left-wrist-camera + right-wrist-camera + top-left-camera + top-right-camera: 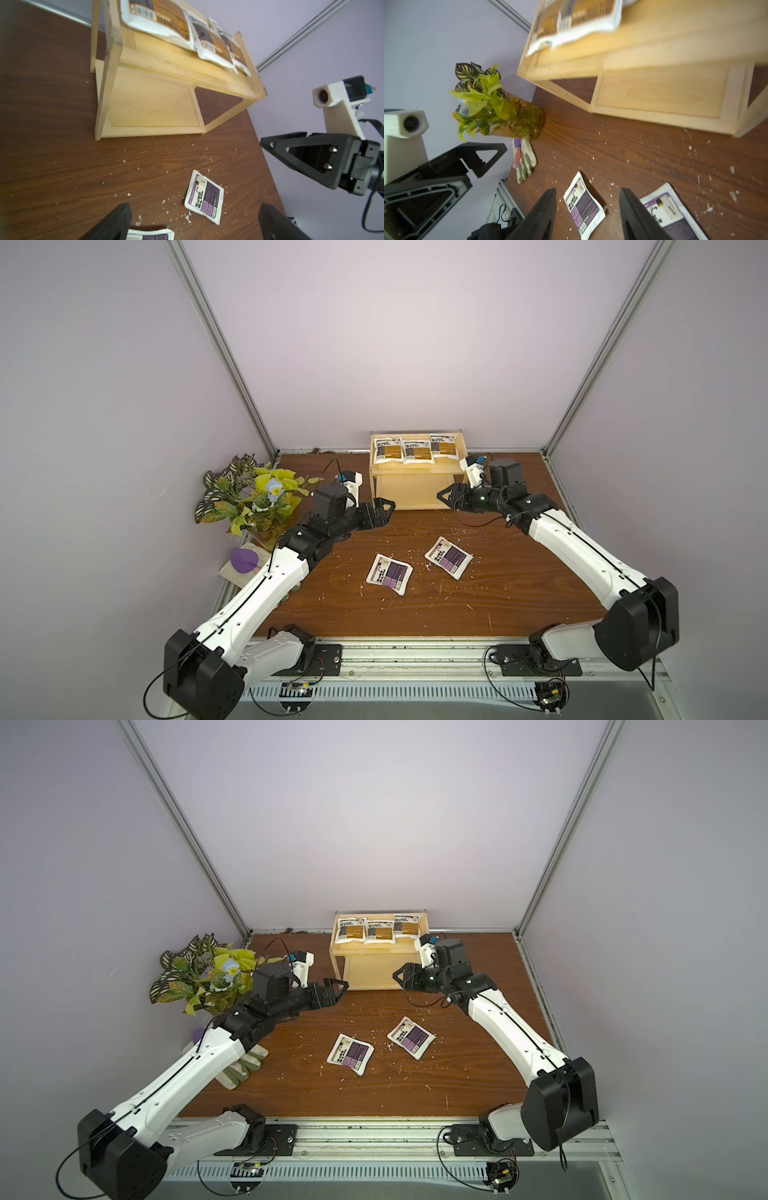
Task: Place the bagged coffee beans on the shelf by color
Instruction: Pick up the bagged coffee beans at the center of the board.
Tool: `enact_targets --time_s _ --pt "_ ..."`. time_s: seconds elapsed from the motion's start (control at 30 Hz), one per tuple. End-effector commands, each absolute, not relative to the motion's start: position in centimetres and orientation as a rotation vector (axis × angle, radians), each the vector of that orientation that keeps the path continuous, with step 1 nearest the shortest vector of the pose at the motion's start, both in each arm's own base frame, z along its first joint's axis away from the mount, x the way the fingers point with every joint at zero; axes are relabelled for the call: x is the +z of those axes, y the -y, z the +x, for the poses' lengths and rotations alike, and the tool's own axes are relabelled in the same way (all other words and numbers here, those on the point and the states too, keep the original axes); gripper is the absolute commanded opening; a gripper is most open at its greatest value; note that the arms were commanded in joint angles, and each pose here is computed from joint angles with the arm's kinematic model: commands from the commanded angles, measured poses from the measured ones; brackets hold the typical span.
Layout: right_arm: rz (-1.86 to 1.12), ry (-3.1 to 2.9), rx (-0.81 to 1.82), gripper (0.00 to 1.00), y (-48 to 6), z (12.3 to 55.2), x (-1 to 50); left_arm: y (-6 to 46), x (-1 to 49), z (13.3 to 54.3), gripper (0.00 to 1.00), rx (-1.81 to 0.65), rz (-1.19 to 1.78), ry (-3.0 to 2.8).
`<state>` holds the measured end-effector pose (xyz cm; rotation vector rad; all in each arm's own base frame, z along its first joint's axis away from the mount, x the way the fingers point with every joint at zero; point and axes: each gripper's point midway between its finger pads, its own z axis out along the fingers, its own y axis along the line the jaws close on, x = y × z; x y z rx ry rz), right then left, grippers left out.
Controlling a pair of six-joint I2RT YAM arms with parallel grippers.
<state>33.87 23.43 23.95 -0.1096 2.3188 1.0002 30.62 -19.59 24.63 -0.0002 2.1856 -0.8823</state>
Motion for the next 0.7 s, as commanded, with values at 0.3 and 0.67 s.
enact_targets --time_s 0.3,0.67 --pt "0.209 -2.39 0.914 0.56 -18.3 28.0 15.2 22.0 17.2 26.9 1.0 -0.874 0.072 -2.326" --pt "0.414 -2.409 0.983 0.58 -16.0 23.3 9.1 27.9 15.3 28.2 0.99 -1.039 0.204 -2.289"
